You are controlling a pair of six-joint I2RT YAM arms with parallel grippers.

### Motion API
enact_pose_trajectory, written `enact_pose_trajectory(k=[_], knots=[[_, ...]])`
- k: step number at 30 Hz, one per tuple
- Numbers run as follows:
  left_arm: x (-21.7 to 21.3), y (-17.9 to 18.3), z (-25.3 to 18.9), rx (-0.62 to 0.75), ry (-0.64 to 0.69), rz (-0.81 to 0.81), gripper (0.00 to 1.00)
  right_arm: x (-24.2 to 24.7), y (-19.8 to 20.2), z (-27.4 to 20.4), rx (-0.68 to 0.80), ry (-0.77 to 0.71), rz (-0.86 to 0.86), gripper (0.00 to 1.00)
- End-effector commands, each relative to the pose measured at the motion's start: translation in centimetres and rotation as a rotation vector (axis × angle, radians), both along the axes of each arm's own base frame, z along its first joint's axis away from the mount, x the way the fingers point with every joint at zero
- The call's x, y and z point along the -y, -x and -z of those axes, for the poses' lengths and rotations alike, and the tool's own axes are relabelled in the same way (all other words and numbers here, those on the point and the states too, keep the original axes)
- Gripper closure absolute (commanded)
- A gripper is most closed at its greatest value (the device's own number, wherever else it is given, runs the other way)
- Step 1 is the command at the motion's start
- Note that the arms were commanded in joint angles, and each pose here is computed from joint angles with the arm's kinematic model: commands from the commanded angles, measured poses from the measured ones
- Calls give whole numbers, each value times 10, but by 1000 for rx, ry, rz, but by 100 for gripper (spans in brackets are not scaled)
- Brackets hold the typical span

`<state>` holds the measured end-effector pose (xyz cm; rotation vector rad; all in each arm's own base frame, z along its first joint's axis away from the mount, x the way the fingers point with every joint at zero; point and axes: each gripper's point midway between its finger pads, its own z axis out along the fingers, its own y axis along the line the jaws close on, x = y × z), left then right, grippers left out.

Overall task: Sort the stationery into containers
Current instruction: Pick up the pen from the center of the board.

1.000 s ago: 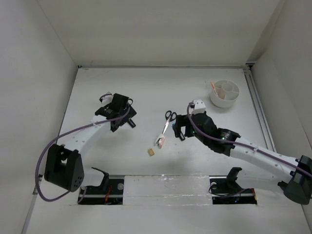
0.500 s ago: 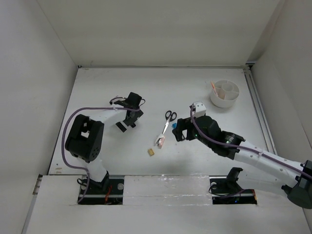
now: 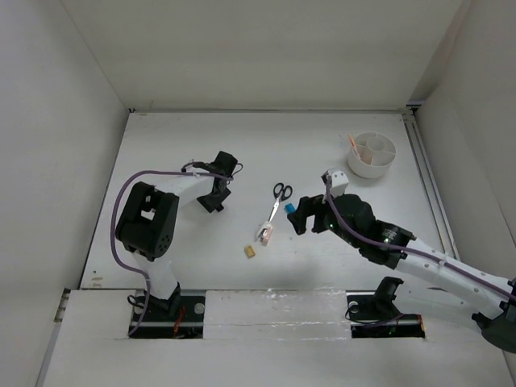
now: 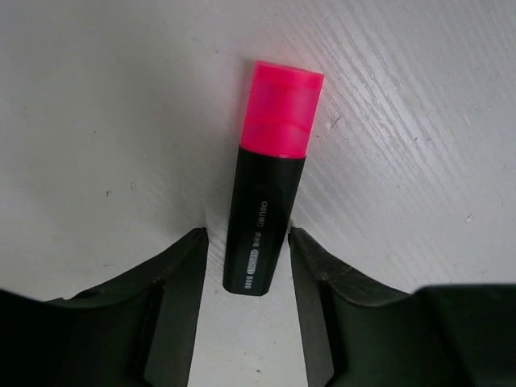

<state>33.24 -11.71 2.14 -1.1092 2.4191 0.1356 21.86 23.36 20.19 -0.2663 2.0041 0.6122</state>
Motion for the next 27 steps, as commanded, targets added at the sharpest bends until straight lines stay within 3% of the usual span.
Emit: enact_pose_trajectory(k=[1, 3, 5, 6, 8, 16, 23, 27], knots=[[-10, 10, 12, -68, -53, -41, 61, -7, 0, -19, 52, -63, -20, 4], [-9, 16, 23, -106, -52, -18, 65, -7, 0, -19, 52, -63, -20, 4], [-6, 15, 30, -102, -19, 4, 77, -9, 1, -21, 60, -66, -33, 4], [-6, 15, 30, -102, -19, 4, 90, -9, 1, -21, 60, -66, -33, 4], [-1, 13, 29, -90, 4, 38, 100, -11, 1, -23, 63, -75, -42, 4], [11, -12, -12, 54, 8, 264, 100, -1, -6, -43, 86, -150, -51, 4], [40, -24, -105, 377, 15, 460, 100, 23, -25, -63, 123, -195, -22, 5], [59, -15, -157, 600, 99, 615, 100, 32, -35, -80, 152, -236, -30, 5]])
